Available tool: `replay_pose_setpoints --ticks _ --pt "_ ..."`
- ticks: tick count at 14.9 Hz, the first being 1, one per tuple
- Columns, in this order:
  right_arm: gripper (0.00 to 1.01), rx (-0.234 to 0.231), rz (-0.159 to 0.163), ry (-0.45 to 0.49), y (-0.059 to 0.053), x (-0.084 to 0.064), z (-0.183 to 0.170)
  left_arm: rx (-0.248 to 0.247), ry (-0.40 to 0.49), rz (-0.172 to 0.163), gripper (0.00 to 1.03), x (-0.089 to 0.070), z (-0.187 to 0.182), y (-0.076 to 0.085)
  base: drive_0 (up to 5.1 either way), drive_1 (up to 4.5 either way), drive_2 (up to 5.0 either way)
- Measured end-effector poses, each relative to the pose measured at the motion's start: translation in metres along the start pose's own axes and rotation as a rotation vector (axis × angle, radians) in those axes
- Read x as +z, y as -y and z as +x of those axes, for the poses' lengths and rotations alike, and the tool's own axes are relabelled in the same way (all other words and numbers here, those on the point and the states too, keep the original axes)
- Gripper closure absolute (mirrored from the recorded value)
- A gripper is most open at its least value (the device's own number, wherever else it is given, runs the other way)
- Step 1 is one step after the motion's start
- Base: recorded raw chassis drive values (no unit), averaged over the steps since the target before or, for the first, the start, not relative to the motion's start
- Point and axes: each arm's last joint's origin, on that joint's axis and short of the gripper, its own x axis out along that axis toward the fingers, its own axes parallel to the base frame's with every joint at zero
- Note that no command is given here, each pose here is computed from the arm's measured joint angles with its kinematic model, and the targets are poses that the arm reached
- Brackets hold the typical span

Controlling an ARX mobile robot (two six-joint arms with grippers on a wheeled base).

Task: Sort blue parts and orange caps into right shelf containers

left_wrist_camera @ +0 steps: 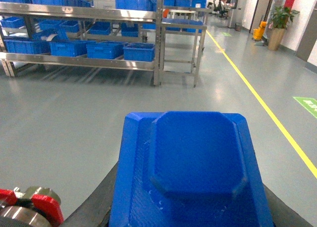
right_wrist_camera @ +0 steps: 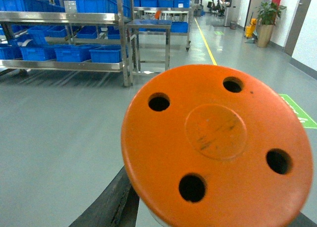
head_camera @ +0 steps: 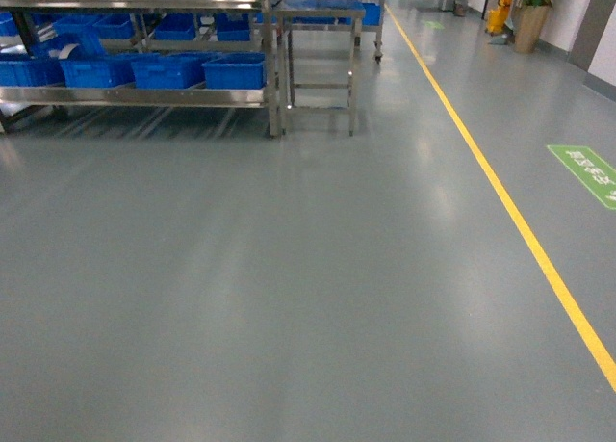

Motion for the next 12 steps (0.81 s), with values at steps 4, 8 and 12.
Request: replay_pose_setpoints --ticks 4,8,12 --pt "0.57 0.0 0.0 0.001 0.0 0.0001 0.0 0.001 0.005 0.0 0.61 0.0005 0.0 0.0 -0.5 3.78 -4.8" --pt "0.57 0.0 0.0 0.0 0.0 0.0 0.0 0.0 0.0 0.0 0.61 0.0 0.0 0.0 -0.1 4.18 -4.4" --pt "0.57 0.0 0.0 -0.003 0.0 -0.0003 0.0 0.0 -0.004 0.0 0.61 -0.0004 0.0 0.0 0.1 4.35 -4.2"
